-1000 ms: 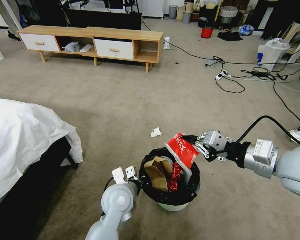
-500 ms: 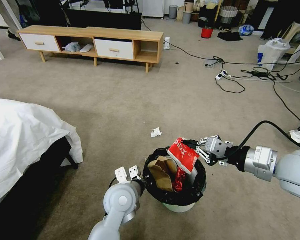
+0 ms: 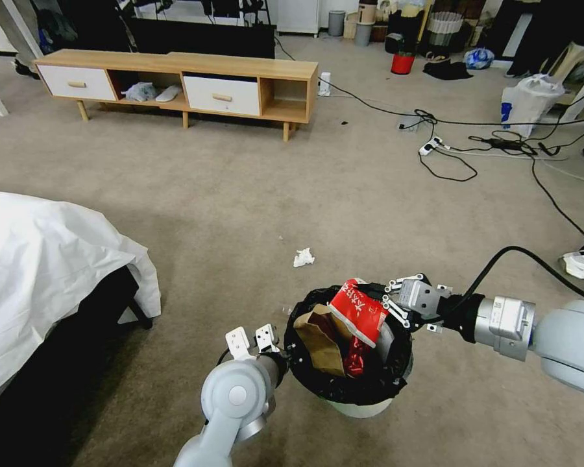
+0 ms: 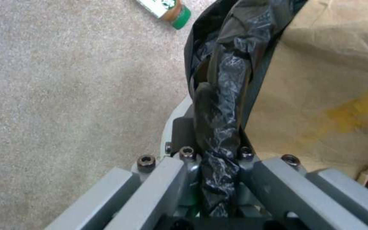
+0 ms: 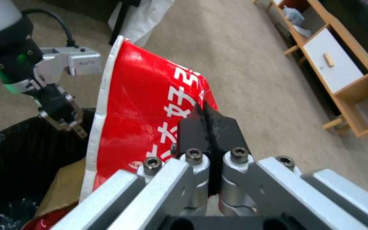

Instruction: Pick up the trash bin, then pick up the garbage from the floor and place it into the trash bin.

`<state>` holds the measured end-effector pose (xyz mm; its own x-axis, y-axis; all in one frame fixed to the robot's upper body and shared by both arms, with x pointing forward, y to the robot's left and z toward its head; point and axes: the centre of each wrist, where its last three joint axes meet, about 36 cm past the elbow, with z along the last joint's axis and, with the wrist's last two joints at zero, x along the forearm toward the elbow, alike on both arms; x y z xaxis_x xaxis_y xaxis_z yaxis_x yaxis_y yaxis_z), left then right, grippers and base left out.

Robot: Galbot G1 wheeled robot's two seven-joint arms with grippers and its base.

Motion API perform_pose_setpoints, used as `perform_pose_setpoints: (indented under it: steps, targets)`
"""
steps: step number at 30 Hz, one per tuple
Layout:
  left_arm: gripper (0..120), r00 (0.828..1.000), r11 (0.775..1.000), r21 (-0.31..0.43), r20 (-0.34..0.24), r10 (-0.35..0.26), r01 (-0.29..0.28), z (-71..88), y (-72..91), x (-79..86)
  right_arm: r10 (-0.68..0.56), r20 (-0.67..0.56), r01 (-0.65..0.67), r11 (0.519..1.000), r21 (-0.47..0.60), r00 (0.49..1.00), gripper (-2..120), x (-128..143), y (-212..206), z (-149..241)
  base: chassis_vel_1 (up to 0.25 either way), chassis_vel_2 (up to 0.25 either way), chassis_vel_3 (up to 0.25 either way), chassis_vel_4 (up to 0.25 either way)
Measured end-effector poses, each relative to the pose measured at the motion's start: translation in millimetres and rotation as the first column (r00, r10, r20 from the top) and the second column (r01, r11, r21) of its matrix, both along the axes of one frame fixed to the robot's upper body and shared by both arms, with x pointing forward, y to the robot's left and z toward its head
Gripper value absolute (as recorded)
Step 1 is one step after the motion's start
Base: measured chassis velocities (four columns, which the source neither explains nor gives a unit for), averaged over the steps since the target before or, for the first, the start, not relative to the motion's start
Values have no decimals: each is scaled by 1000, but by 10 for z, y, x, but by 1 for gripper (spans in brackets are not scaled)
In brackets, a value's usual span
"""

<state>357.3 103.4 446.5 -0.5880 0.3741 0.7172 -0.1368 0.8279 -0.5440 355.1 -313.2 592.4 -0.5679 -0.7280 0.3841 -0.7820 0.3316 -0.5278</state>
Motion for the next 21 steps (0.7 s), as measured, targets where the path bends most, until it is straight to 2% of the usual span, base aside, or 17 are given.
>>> perform_pose_setpoints:
  steps: [21]
  targets:
    - [1,1000,999,-52,5,-14,14,68,5,-43,21,-40,-23,998,-66,999,0,79,-127,-277,0,0,0,0]
